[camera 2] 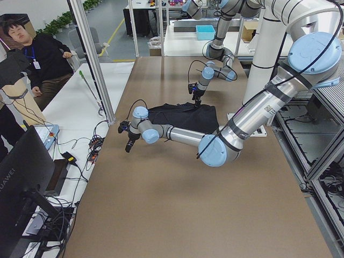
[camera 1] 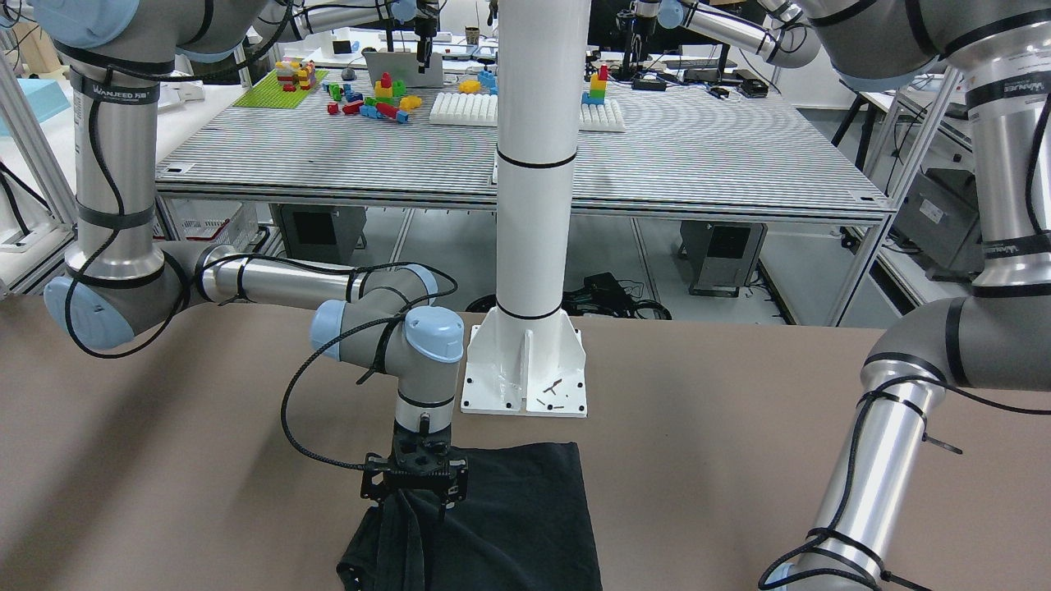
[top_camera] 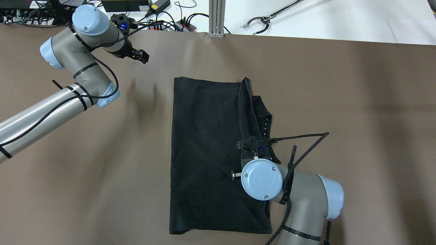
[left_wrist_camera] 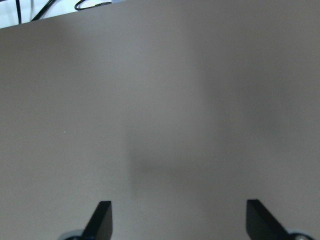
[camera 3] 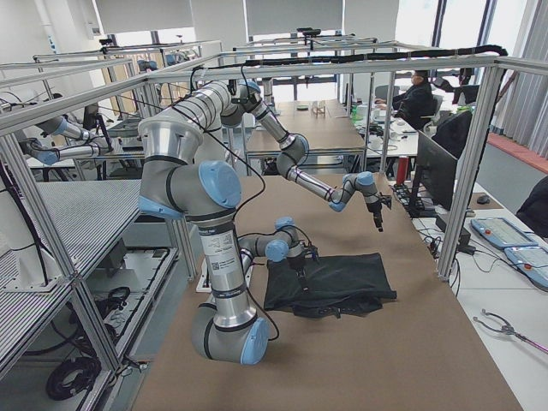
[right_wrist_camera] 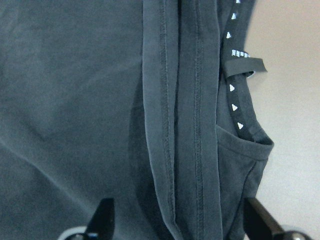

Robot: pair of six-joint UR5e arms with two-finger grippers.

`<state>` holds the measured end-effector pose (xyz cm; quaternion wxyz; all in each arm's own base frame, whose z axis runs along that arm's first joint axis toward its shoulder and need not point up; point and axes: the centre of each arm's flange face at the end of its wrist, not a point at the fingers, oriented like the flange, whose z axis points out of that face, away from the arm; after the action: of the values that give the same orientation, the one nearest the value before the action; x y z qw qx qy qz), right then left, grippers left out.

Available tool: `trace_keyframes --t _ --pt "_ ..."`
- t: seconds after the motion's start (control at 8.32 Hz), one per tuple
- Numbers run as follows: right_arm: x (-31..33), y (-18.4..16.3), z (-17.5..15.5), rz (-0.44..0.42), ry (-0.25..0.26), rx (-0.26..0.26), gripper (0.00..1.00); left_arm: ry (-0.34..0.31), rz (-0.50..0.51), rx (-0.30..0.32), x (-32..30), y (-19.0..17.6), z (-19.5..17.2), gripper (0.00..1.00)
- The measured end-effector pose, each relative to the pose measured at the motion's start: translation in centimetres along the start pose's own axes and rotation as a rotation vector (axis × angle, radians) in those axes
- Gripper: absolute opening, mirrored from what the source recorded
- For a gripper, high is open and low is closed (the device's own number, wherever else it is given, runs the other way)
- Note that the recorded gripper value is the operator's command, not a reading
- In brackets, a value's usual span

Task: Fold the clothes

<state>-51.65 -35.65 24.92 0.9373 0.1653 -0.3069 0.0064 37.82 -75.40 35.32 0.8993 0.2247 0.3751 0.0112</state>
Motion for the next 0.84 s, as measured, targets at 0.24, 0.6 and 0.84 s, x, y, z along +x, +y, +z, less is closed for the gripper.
trace_keyframes --t 0.24,0.6,0.84 --pt "-0.1 -0.3 2.0 -0.004 0.039 -0.011 0.94 0.001 0.000 -0.001 0.0 0.0 0.0 0.94" --pt "0.2 -0.3 3.8 -0.009 0.071 -0.022 0.94 0.000 -0.001 -0.001 -0.1 0.0 0.0 0.94" --pt "1.2 -1.3 4.3 -0.025 0.089 -0.017 0.94 0.001 -0.001 -0.001 -0.1 0.0 0.0 0.94"
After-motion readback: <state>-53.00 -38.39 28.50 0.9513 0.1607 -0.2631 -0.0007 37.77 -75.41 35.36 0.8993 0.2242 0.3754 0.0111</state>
